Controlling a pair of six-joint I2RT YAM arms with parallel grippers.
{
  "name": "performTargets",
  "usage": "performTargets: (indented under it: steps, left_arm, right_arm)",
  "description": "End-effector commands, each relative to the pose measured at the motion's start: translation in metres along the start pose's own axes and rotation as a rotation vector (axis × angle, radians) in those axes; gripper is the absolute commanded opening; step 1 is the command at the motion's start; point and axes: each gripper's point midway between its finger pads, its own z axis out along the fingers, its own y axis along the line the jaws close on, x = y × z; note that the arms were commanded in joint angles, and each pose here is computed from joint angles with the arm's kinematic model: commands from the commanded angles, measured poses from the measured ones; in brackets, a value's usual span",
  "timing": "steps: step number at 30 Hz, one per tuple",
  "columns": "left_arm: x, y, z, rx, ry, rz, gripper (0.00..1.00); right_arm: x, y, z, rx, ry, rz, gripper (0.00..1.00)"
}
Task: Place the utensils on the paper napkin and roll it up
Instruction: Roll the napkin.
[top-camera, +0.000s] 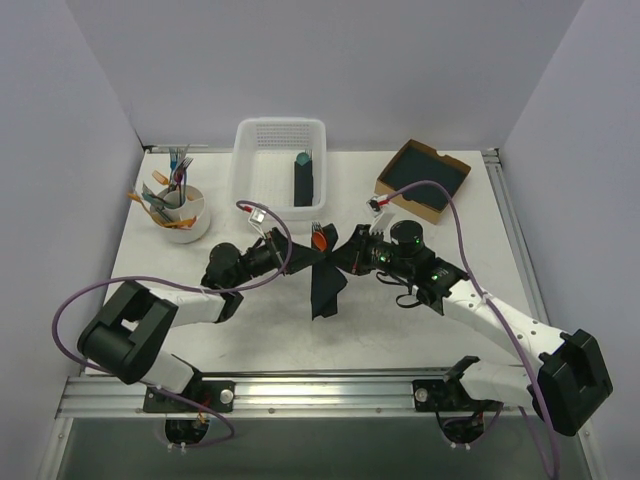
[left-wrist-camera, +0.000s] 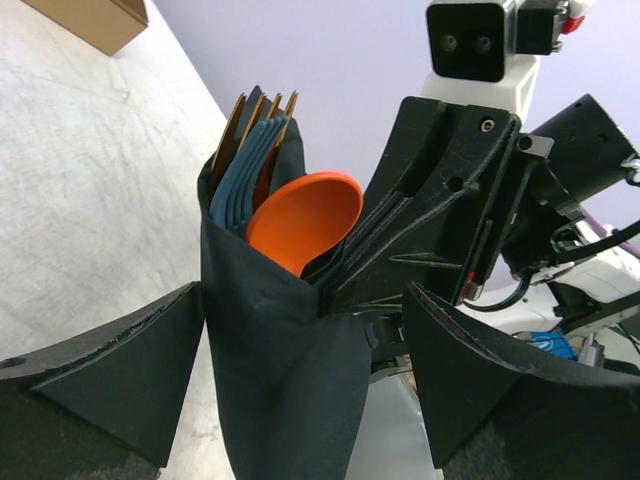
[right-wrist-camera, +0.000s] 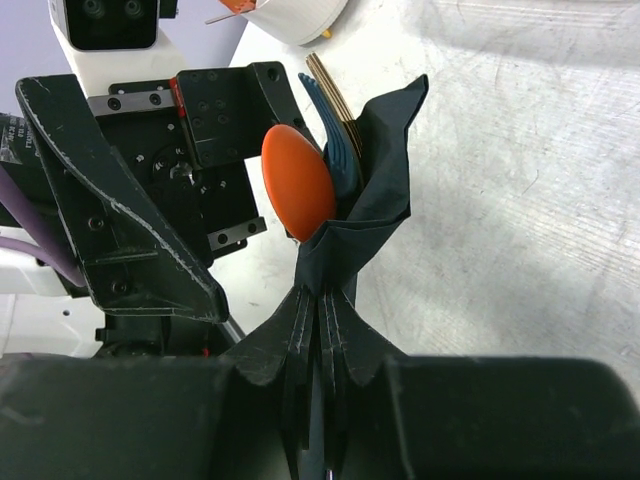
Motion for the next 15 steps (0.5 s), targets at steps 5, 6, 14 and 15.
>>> performTargets:
  steps: [5, 6, 14, 15]
  left_arm:
    - [-0.008, -0.035, 0.0086, 0.164, 0.002, 0.027, 0.86]
    - [-0.0077, -0.0351, 0.0089, 0.166, 0.005, 0.026, 0.84]
    - [-0.0069, -0.0396, 0.0105, 0.185, 0.007, 0.021, 0.77]
    - [-0.0071, -0.0406, 0.0106, 0.188, 0.007, 0.022, 0.77]
  right_arm:
    - [-0.0298, 0.0438, -0.0092, -0.134, -0.076, -0.032, 0.0]
    - [-0.0298, 0.044, -0.0089, -0.136, -0.076, -0.032, 0.0]
    - [-0.0284, 0.0485, -0.0069, -0.158, -0.07, -0.026, 0.0]
    - [-0.028, 0.0482, -0.0062, -0.158, -0.067, -0.026, 0.0]
